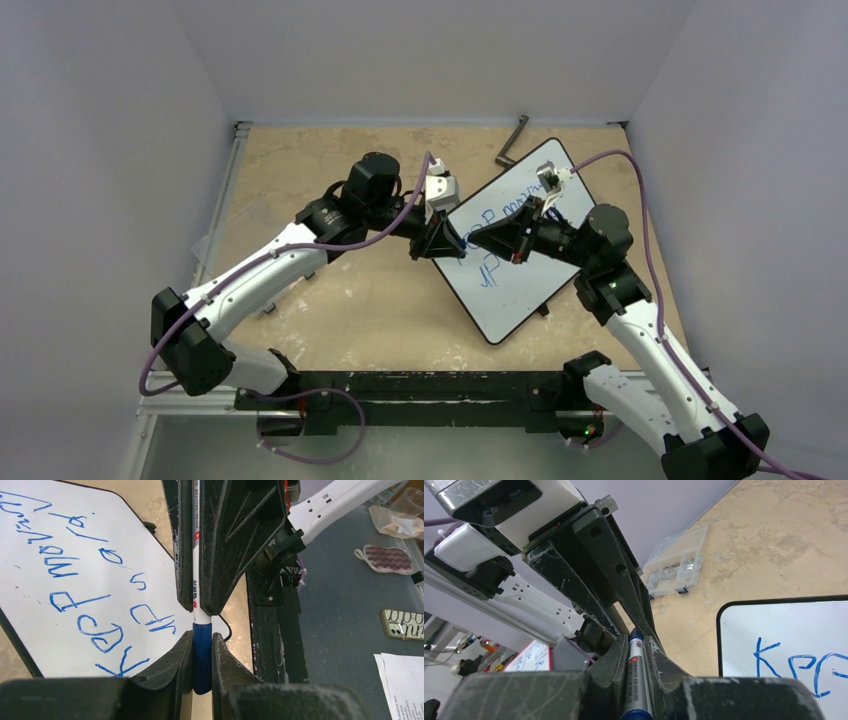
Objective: Write a sentence on the whiteboard
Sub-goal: Pass from the right arm to the left
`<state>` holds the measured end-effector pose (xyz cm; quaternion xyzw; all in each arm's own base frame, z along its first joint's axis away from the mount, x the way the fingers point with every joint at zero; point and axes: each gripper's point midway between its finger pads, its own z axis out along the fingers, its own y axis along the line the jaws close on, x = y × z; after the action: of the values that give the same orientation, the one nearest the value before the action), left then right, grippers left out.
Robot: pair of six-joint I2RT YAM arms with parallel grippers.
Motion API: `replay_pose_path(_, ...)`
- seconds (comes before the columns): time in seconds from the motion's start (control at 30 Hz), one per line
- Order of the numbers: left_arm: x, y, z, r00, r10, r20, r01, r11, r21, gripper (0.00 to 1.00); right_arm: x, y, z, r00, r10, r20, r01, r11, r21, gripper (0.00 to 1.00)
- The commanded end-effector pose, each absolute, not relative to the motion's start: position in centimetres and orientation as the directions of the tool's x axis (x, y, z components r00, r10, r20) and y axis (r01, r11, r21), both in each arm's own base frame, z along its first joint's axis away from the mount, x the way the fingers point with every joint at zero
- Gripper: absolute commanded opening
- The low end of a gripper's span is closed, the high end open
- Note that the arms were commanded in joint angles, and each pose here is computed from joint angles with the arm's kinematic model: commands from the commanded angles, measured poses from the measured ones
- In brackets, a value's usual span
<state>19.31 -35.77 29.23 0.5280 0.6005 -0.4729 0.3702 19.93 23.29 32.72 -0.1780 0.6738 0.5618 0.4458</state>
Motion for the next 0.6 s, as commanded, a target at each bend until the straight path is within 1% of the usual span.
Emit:
replay_pose_path(0.0, 19.5, -36.3, 31.4, -0.147, 0.234, -0.961, 0.987, -0.027, -0.157, 0.0, 18.9, 23.5, 35.6, -0.476, 0.268, -0.838, -0.805, 0.251, 0.538, 0.12)
replay_pose_path(0.03, 19.6, -36.2, 31.4, -0.15, 0.236, -0.96, 0.987, -0.018, -0.159, 0.0, 19.1, 23.5, 35.4, -0.472, 0.266, -0.84, -0.802, 0.266, 0.535, 0.3)
replay_pose_path(0.07, 19.6, -36.1, 31.3, -0.154, 0.24, -0.959, 0.987, -0.008, -0.16, 0.0, 19.3, 23.4, 35.3, -0.47, 0.267, -0.841, -0.798, 0.279, 0.535, 0.41)
replay_pose_path(0.1, 19.6, -35.9, 31.3, -0.155, 0.24, -0.958, 0.987, 0.005, -0.158, 0.0, 19.6, 23.3, 35.3, -0.463, 0.272, -0.844, -0.794, 0.296, 0.531, 0.48)
replay_pose_path(0.17, 19.7, -35.4, 31.2, -0.157, 0.243, -0.957, 0.988, 0.037, -0.153, 0.0, 20.1, 23.1, 35.3, -0.454, 0.279, -0.846, -0.784, 0.326, 0.528, 0.59)
replay_pose_path(0.2, 19.8, -35.1, 31.1, -0.161, 0.243, -0.957, 0.987, 0.055, -0.152, 0.0, 20.3, 22.9, 35.3, -0.447, 0.28, -0.85, -0.78, 0.343, 0.523, 0.83)
replay_pose_path(0.23, 19.9, -34.8, 30.9, -0.169, 0.243, -0.955, 0.985, 0.075, -0.155, 0.0, 20.6, 22.7, 35.4, -0.437, 0.285, -0.853, -0.774, 0.363, 0.518, 0.9)
replay_pose_path(0.4, 21.3, -32.5, 29.9, -0.221, 0.237, -0.946, 0.959, 0.232, -0.165, 0.0, 22.1, 21.4, 35.5, -0.385, 0.32, -0.865, -0.722, 0.479, 0.499, 0.98)
replay_pose_path(0.57, 21.9, -30.1, 28.2, -0.331, 0.194, -0.924, 0.892, 0.383, -0.239, 0.0, 22.8, 20.7, 35.5, -0.368, 0.347, -0.863, -0.689, 0.521, 0.503, 0.99)
